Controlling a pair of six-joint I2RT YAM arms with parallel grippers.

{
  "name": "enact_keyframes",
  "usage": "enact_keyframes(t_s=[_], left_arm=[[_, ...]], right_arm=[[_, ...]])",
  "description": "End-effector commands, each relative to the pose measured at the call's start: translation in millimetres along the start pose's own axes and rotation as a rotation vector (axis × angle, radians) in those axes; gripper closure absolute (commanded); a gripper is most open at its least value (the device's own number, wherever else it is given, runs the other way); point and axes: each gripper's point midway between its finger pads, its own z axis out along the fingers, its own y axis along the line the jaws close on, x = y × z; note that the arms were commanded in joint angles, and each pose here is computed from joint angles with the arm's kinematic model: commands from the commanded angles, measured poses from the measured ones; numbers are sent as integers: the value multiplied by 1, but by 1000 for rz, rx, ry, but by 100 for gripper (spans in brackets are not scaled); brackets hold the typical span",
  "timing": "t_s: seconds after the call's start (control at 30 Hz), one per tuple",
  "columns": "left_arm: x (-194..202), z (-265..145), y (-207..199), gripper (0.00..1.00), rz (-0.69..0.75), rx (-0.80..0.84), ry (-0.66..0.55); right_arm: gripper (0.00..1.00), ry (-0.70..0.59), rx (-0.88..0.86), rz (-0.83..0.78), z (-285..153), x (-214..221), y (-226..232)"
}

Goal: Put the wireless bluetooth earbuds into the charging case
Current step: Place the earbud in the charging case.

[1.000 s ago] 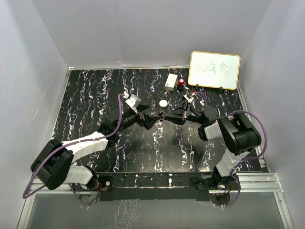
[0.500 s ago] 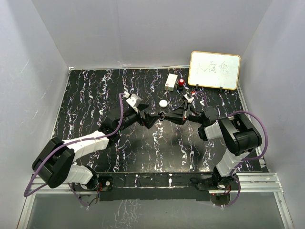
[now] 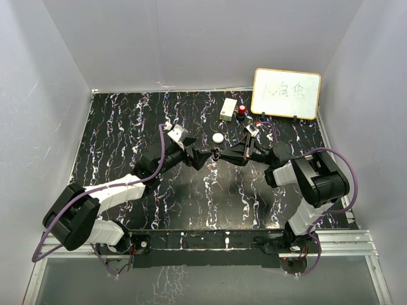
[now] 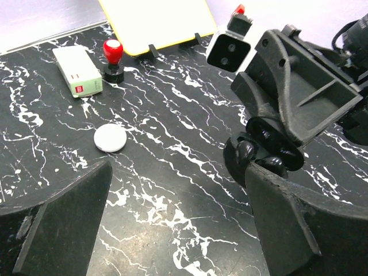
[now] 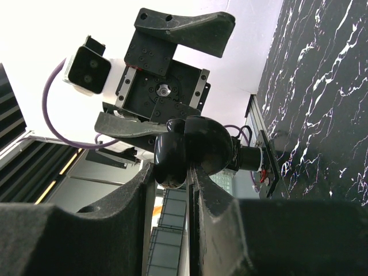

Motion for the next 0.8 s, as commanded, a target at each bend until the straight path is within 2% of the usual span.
enact_keyframes(t_s=[0.0, 0.77], left_arm=[[-13, 2, 1, 1, 32, -13, -24], [-23, 11, -1, 1, 41, 5, -47]], right_arm=[[100, 28, -197, -343, -5, 18, 55], [100, 26, -190, -337, -6, 20, 52]])
